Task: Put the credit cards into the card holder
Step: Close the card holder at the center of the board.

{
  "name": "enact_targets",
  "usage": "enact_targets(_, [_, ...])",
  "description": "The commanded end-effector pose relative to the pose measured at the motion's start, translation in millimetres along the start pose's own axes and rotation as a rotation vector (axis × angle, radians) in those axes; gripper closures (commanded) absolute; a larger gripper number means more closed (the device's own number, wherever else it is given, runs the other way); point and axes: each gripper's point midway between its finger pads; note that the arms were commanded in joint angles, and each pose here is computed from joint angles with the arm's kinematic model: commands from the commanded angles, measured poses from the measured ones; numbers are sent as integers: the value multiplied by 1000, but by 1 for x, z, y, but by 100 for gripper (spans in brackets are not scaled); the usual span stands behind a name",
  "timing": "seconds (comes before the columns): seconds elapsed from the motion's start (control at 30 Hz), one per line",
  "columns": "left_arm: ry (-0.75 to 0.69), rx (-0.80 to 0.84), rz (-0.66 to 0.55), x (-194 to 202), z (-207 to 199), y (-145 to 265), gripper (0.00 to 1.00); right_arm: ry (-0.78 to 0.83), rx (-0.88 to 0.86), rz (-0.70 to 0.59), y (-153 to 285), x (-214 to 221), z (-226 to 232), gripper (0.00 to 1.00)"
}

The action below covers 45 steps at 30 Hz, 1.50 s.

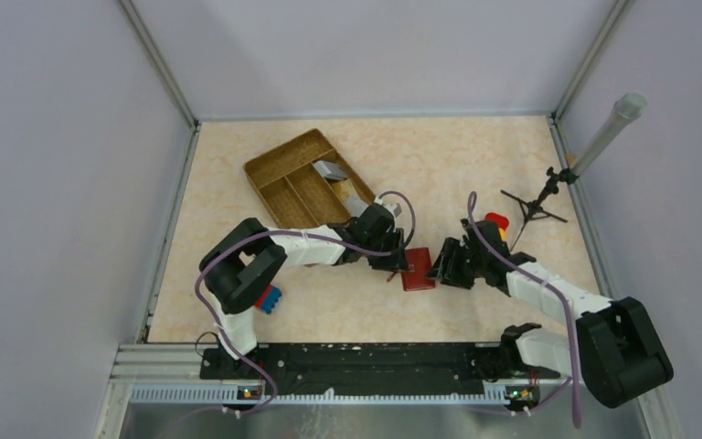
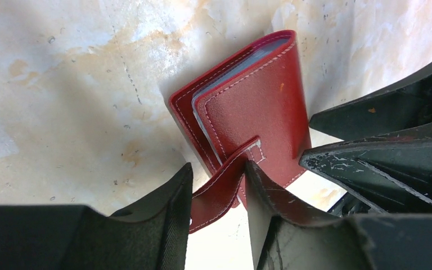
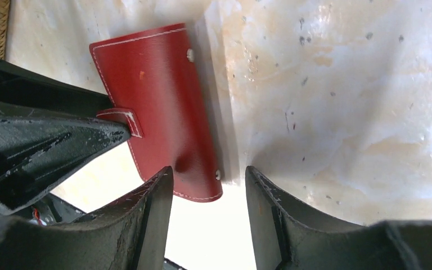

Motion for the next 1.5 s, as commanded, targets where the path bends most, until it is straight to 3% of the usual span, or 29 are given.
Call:
enact_targets(0.0, [-8, -111, 54, 22, 31, -8, 62, -68, -41, -27, 3, 2, 2, 51])
enact_targets(0.53, [24, -148, 91, 38, 47, -10, 87, -69, -279, -91, -10, -1, 30, 58])
enact_targets(0.7, [29, -147, 91, 40, 47, -9, 89, -35, -338, -126, -13, -8, 38, 76])
enact_targets(0.77, [24, -149, 75, 36, 46, -7, 89, -9, -352, -149, -12, -15, 43, 87])
enact_targets(0.83, [15, -166, 45, 27, 43, 2, 86, 20, -363, -170, -8, -24, 50, 100])
enact_targets(0.97, [-12, -145, -71, -9, 13, 40, 65, 100, -335, -233, 6, -49, 62, 100])
enact_targets(1.17, [-52, -159, -243, -78, -31, 109, 31, 282, -155, -366, 33, -94, 78, 100])
enact_targets(1.3, [27, -29, -302, -110, -59, 129, 27, 389, -51, -472, 47, -112, 103, 100])
enact_targets(1.47, [122, 69, -447, -134, -59, 146, 24, 493, 25, -558, 54, -106, 137, 100])
Point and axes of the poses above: each gripper's point midway between its finger pads, its own y axis back along the fingers, its own z axis along the line the jaws close on, x = y × z
